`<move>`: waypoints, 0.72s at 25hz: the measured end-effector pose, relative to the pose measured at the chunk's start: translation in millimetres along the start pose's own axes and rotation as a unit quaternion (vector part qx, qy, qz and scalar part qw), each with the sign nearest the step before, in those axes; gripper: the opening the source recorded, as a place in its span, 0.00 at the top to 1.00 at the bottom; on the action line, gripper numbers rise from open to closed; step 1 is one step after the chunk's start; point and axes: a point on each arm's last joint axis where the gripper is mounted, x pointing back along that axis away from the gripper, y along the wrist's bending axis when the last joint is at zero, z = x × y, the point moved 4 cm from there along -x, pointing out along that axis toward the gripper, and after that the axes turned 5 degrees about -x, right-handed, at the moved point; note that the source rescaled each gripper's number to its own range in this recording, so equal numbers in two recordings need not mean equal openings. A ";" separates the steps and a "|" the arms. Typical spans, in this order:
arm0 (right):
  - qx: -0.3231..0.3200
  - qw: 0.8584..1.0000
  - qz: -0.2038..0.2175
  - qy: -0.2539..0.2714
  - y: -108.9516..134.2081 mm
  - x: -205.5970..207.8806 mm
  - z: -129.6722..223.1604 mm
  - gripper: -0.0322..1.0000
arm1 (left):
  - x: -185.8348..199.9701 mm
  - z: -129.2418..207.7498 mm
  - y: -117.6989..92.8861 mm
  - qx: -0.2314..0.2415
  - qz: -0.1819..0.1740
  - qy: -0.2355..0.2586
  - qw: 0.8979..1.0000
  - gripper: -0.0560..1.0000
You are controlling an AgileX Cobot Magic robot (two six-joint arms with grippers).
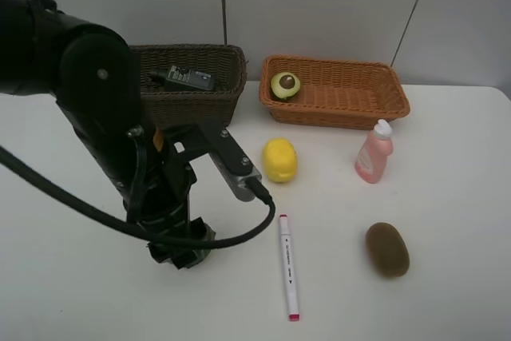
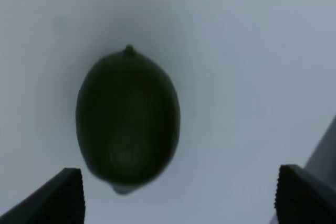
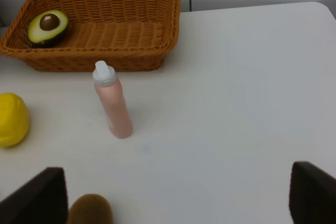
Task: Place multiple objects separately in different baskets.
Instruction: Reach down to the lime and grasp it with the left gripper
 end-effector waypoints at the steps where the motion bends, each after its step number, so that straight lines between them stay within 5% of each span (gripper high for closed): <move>1: 0.000 1.000 0.000 0.000 0.0 0.0 0.0 0.00 | -6.3 -0.6 2.6 0.005 -0.004 0.005 1.000 0.09; 8: 0.000 1.000 0.000 0.000 0.0 0.0 0.0 0.00 | -41.5 1.9 19.6 0.040 -0.044 0.046 0.997 0.09; 18: 0.000 1.000 0.000 0.000 0.0 0.0 0.0 0.00 | -57.3 -0.1 19.4 0.060 -0.032 0.054 0.996 0.09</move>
